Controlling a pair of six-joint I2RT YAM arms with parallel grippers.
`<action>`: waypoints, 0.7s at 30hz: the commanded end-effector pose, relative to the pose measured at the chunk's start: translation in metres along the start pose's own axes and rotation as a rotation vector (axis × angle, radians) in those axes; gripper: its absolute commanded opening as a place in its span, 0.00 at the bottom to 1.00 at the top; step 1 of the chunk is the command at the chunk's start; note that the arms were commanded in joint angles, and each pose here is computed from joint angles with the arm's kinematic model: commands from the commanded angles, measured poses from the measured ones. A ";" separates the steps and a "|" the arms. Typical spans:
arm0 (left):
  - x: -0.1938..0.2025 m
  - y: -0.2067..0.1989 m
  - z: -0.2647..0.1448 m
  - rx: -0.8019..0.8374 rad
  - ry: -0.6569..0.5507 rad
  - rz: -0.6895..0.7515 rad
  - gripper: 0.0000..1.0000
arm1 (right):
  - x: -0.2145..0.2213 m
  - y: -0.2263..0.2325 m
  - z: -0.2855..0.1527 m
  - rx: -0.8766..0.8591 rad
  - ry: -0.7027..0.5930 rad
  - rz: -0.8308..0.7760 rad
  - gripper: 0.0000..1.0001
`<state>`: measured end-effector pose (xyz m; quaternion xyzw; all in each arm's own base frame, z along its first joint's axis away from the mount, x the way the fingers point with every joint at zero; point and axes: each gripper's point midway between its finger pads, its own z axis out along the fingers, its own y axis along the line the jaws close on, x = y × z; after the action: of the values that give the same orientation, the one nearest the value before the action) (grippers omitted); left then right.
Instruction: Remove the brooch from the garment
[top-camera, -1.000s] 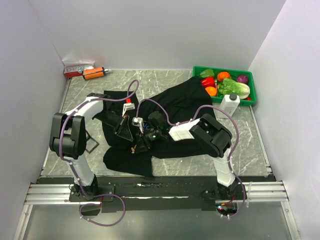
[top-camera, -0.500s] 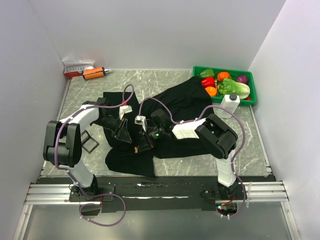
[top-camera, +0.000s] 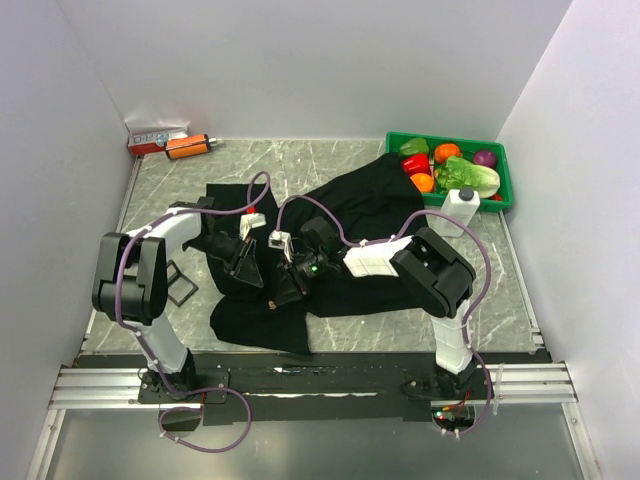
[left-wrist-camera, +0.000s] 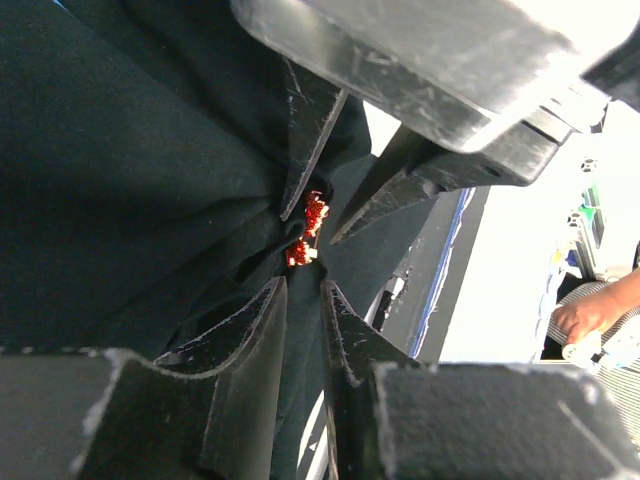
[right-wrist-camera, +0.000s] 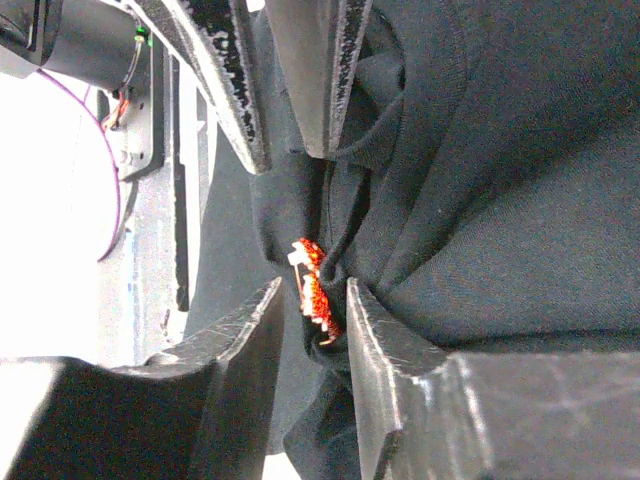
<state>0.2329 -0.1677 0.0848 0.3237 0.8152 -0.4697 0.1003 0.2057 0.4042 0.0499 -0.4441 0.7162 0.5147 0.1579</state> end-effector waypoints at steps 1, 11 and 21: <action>-0.009 0.002 -0.003 -0.006 -0.008 0.033 0.26 | -0.008 -0.002 0.001 -0.015 -0.020 -0.044 0.41; -0.007 0.005 -0.001 -0.002 0.004 0.017 0.25 | -0.009 -0.015 0.009 0.003 -0.010 -0.057 0.31; -0.016 0.016 -0.003 -0.082 -0.022 -0.009 0.25 | -0.002 -0.048 0.010 0.246 0.039 -0.112 0.00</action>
<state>0.2366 -0.1656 0.0752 0.3123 0.8262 -0.4613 0.0846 0.2143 0.4102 0.0275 -0.4468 0.7298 0.4933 0.1565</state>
